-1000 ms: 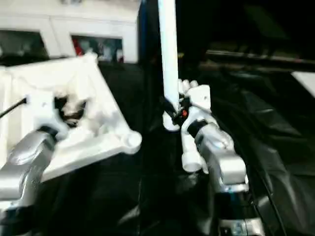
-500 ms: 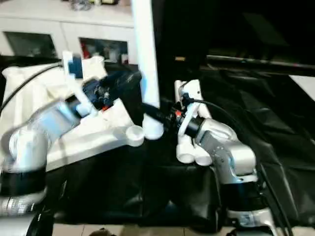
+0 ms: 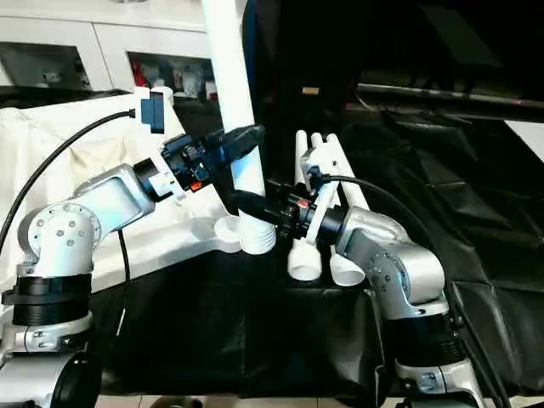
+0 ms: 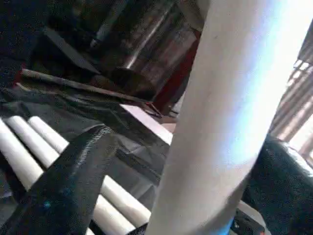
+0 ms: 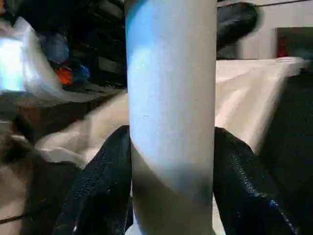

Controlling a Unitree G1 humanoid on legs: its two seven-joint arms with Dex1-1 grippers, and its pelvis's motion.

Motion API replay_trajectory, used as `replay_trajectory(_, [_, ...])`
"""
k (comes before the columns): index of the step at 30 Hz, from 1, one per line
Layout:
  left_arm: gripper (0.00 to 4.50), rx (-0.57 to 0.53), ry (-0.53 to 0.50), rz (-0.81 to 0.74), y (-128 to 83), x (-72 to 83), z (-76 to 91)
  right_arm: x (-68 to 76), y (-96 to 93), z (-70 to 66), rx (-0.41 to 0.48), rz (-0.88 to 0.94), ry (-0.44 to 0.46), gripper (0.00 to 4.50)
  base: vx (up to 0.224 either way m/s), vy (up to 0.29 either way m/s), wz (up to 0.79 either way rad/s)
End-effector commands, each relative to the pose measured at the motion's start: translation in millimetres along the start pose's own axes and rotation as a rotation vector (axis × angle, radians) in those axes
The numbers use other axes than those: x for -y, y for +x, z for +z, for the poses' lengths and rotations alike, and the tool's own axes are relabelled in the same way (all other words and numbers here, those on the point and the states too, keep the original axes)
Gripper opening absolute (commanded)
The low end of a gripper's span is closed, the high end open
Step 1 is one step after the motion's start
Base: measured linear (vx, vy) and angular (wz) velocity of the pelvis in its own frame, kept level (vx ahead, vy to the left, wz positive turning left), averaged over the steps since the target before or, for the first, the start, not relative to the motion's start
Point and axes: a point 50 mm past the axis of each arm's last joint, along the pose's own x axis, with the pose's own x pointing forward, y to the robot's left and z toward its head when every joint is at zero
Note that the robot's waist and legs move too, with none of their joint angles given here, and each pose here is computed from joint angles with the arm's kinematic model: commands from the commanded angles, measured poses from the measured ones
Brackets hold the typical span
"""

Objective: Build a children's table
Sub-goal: Insert table leg to table base

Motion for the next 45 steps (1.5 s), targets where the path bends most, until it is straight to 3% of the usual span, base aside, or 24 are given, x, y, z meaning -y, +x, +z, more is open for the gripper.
replay_trajectory(1, [3.97,0.020,0.025,0.103,3.6,-6.2,5.8,2.6,8.6,9.1,0.007,-0.064,-0.103,1.89,0.000,0.000,0.00])
replay_trajectory(5, [3.60,0.106,0.006,0.287,8.4,-13.4,12.0,0.6,27.3,4.9,0.012,-0.164,-0.149,1.89,0.000,0.000,0.00])
replay_trajectory(11, [3.20,0.157,-0.005,0.368,10.0,-16.8,13.7,-1.2,35.7,4.9,0.028,-0.207,-0.169,1.89,0.000,0.000,0.00])
replay_trajectory(25, [1.93,0.164,-0.029,0.374,11.8,-13.2,11.4,0.0,40.4,5.9,0.056,-0.246,-0.174,1.89,0.000,0.000,0.00])
replay_trajectory(26, [1.93,0.157,-0.027,0.350,11.7,-11.5,11.8,-1.6,40.2,6.2,0.075,-0.221,-0.134,2.44,0.000,0.000,0.00])
replay_trajectory(27, [1.90,0.154,-0.025,0.338,11.7,-10.5,12.2,-2.5,39.8,6.5,0.085,-0.206,-0.114,2.58,0.000,0.000,0.00])
replay_trajectory(30, [1.86,0.108,0.017,0.256,9.7,-5.5,13.6,-2.9,36.7,8.9,0.090,-0.164,-0.077,2.78,0.000,0.000,0.00])
replay_trajectory(36, [1.86,-0.002,0.086,0.119,2.2,-2.4,17.9,-1.9,24.0,7.6,-0.004,-0.040,-0.018,3.15,0.000,0.000,0.00])
replay_trajectory(39, [1.86,-0.047,0.101,0.033,-1.9,0.8,21.0,-7.4,15.0,9.5,-0.034,0.069,0.050,3.19,0.000,0.000,0.00])
replay_trajectory(43, [1.86,-0.059,0.120,-0.210,-10.5,20.4,34.4,-14.2,6.3,1.5,-0.159,0.181,0.091,3.19,0.000,0.000,0.00])
replay_trajectory(45, [1.86,-0.064,0.132,-0.242,-12.8,23.7,35.3,-14.6,7.1,0.4,-0.167,0.186,0.109,2.93,0.000,0.000,0.00])
